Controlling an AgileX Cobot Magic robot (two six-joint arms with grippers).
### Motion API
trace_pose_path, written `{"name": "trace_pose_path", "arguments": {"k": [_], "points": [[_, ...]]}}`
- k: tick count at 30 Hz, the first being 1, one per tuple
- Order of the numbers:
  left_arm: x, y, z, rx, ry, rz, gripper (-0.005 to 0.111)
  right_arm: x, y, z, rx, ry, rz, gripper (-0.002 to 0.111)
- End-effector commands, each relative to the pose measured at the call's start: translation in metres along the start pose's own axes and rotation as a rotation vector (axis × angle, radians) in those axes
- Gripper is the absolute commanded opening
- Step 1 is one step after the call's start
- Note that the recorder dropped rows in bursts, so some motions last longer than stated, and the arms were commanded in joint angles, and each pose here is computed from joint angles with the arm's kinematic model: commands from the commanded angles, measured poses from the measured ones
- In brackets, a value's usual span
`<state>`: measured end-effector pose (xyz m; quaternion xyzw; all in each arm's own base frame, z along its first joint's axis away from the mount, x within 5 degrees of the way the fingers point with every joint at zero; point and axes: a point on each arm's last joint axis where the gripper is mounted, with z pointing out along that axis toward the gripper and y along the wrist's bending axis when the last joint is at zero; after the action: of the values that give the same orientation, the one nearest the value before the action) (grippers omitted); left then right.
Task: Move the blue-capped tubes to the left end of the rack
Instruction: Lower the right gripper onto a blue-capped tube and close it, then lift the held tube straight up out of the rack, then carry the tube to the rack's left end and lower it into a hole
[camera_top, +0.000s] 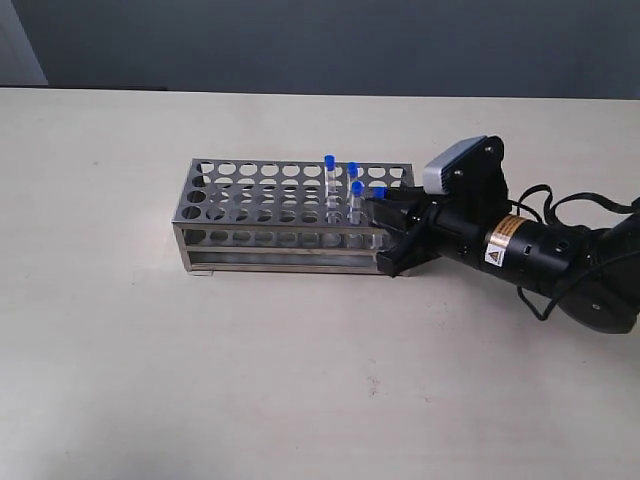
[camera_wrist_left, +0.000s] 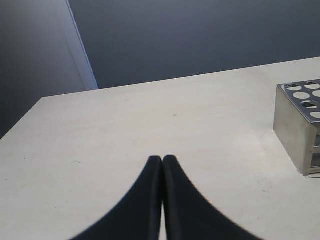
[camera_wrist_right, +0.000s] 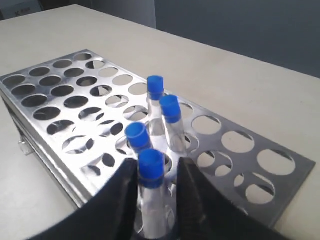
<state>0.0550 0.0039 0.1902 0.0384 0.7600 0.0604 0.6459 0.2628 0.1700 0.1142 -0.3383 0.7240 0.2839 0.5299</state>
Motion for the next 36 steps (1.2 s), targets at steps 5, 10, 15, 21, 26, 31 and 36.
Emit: {"name": "trace_pose_path", "arguments": {"k": [5,10,15,21,26,31,36], "points": [[-0.002,0.000,0.000,0.008,-0.012,-0.004,0.000,0.010,-0.002,0.004,0.006,-0.005,0.030,-0.001],[-0.002,0.000,0.000,0.008,-0.012,-0.004,0.000,-0.005,-0.003,-0.002,0.034,0.008,0.003,-0.001],[-0.002,0.000,0.000,0.008,-0.012,-0.004,0.000,-0.070,0.003,-0.030,0.079,-0.129,-0.094,-0.001],[-0.002,0.000,0.000,0.008,-0.012,-0.004,0.000,-0.138,0.029,-0.048,0.045,-0.273,-0.122,-0.001],[-0.002,0.000,0.000,0.008,-0.012,-0.004,0.000,-0.163,0.062,-0.019,-0.072,-0.282,-0.161,-0.001],[-0.002,0.000,0.000,0.008,-0.012,-0.004,0.000,-0.170,0.083,0.022,-0.158,-0.287,-0.142,-0.001],[-0.002,0.000,0.000,0.008,-0.012,-0.004,0.000,-0.158,0.091,0.069,-0.192,-0.251,-0.122,-0.001]]}}
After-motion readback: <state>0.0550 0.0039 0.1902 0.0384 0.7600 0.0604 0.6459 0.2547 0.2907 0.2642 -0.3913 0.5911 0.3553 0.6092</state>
